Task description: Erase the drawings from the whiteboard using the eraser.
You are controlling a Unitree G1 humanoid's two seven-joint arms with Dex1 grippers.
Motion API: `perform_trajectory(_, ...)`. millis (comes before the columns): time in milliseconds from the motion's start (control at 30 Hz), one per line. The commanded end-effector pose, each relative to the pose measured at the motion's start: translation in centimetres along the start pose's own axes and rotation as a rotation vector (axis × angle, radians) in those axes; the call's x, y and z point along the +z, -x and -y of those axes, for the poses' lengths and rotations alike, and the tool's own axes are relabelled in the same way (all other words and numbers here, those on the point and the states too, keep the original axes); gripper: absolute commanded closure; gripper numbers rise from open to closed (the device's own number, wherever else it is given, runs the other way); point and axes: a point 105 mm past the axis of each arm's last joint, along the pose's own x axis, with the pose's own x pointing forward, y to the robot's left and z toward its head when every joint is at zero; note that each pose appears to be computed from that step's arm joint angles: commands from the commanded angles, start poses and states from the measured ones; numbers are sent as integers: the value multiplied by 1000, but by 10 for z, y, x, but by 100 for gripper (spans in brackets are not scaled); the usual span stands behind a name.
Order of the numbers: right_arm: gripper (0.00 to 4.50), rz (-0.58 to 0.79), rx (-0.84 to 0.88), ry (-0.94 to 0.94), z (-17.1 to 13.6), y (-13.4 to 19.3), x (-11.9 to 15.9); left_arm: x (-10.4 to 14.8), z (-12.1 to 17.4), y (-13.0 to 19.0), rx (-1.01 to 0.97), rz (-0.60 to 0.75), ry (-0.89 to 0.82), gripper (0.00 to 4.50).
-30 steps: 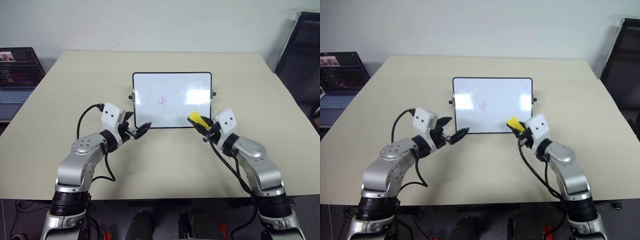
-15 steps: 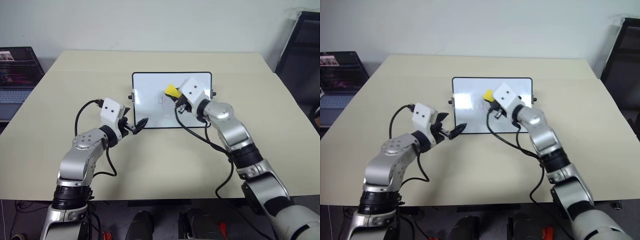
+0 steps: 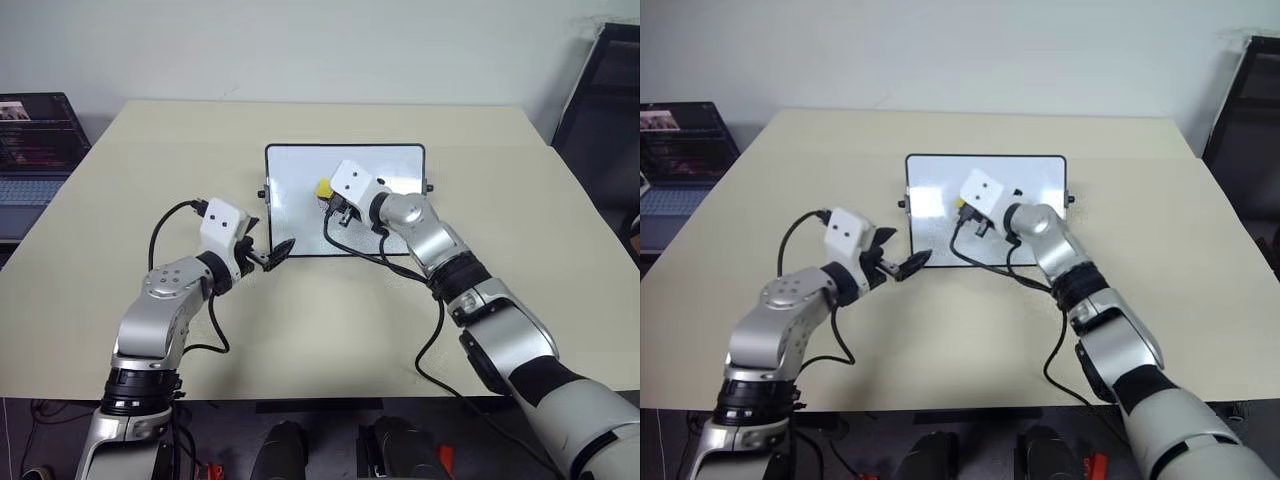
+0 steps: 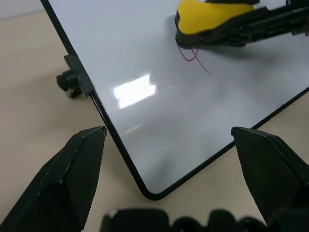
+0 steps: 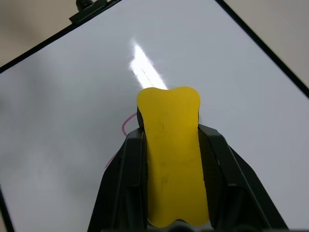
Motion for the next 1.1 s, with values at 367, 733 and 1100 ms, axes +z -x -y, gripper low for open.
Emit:
perform_trajectory(367,342,-7,-17,116,5,-3,3,4,-10,3,-18,21,-49,0)
perform_trajectory(733,343,-47,180,106,-29,-4,-10,19,-1,-1,-74,33,-74,0)
perform_trajectory(1100,343,-79,46,112,-2,-1,-16,31,7,-2,-126,38,-101,0)
